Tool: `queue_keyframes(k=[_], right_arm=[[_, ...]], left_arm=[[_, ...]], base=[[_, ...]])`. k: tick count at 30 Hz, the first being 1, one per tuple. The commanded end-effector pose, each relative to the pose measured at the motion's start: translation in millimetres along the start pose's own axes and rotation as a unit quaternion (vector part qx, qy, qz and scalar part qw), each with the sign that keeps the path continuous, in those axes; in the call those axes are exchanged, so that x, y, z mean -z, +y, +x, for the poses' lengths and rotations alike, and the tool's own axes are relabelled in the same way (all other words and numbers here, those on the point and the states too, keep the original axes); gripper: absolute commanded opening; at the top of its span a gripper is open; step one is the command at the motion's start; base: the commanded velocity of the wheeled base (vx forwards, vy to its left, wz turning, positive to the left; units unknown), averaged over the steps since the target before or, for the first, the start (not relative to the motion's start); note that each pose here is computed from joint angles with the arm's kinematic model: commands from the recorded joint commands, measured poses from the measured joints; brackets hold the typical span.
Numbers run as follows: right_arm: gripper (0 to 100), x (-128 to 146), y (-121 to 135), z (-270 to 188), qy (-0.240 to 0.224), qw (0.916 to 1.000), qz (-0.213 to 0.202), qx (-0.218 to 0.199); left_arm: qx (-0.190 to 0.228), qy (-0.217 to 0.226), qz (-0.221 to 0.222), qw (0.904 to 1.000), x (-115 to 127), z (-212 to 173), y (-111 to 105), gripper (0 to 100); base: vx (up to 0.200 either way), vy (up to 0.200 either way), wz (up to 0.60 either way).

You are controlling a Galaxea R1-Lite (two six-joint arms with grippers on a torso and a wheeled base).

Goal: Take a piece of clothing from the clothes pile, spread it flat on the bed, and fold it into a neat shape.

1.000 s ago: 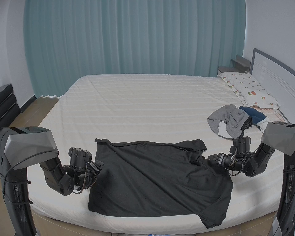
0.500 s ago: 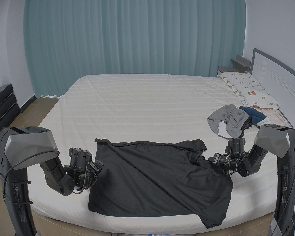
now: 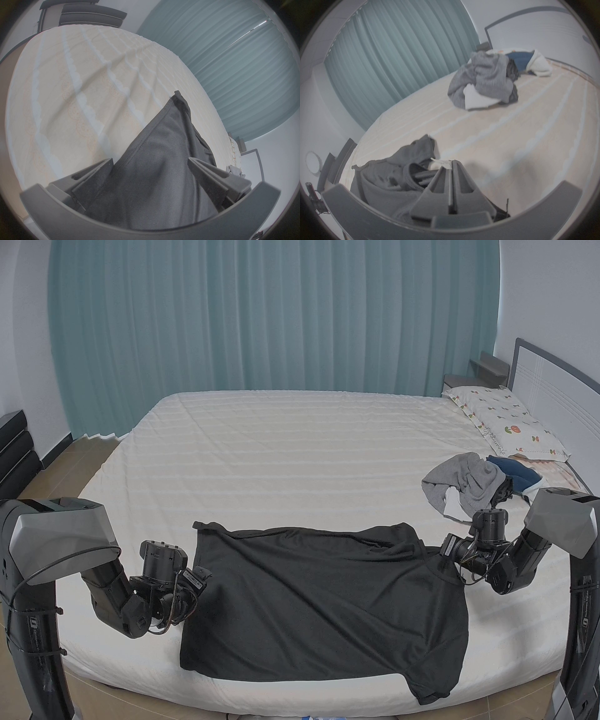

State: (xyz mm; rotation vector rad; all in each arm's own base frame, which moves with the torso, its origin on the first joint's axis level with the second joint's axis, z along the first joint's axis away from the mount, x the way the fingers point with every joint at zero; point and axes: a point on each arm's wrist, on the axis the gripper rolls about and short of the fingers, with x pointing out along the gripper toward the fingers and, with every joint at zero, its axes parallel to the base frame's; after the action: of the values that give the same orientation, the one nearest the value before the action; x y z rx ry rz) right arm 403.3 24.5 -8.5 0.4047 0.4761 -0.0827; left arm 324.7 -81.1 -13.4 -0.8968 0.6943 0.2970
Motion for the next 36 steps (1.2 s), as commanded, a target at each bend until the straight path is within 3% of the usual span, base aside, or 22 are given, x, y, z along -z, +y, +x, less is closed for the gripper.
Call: queue_keyframes(k=[1, 4, 12, 13, 16, 20, 25, 27, 30, 36], right_arm=[[0, -14, -4, -11, -0.02, 0.9996, -0.016, 0.009], [0, -10, -9, -11, -0.014, 0.9987, -0.046, 0.019], [0, 20, -17, -4, 0.031, 0.9962, -0.074, 0.033], [100, 28, -20, -1, 0.046, 0.9951, -0.08, 0.036], [100, 28, -19, 1, 0.046, 0.9951, -0.08, 0.034], [100, -12, -4, 4, -0.021, 0.9973, -0.068, 0.015], [100, -38, 20, 9, -0.056, 0.9978, -0.035, -0.014], [100, -36, 29, 11, -0.047, 0.9984, -0.026, -0.02], [100, -15, 48, 31, 0.014, 0.9995, -0.013, -0.026], [100, 7, 58, 67, 0.052, 0.9984, -0.011, -0.022]], left_arm=[[-0.001, 0.0, 0.0, 1.0, 0, 0, 0, 100], [-0.001, 0.0, 0.0, 1.0, 0, 0, 0, 100], [-0.001, 0.0, 0.0, 1.0, 0, 0, 0, 100], [-0.001, 0.0, 0.0, 1.0, 0, 0, 0, 100], [-0.001, 0.0, 0.0, 1.0, 0, 0, 0, 100], [-0.001, 0.0, 0.0, 1.0, 0, 0, 0, 100], [-0.001, 0.0, 0.0, 1.0, 0, 0, 0, 100], [-0.001, 0.0, -0.001, 1.0, 0, 0, 0, 100], [0.0, 0.0, -0.001, 1.0, 0, 0, 0, 100], [0.001, 0.0, -0.01, 0.9999, 0, 0, 0, 100]], base=[[0.0, 0.0, 0.0], [0.0, 0.0, 0.0], [0.0, 0.0, 0.0], [0.0, 0.0, 0.0], [0.0, 0.0, 0.0], [0.0, 0.0, 0.0], [0.0, 0.0, 0.0], [0.0, 0.0, 0.0], [0.0, 0.0, 0.0], [0.0, 0.0, 0.0]])
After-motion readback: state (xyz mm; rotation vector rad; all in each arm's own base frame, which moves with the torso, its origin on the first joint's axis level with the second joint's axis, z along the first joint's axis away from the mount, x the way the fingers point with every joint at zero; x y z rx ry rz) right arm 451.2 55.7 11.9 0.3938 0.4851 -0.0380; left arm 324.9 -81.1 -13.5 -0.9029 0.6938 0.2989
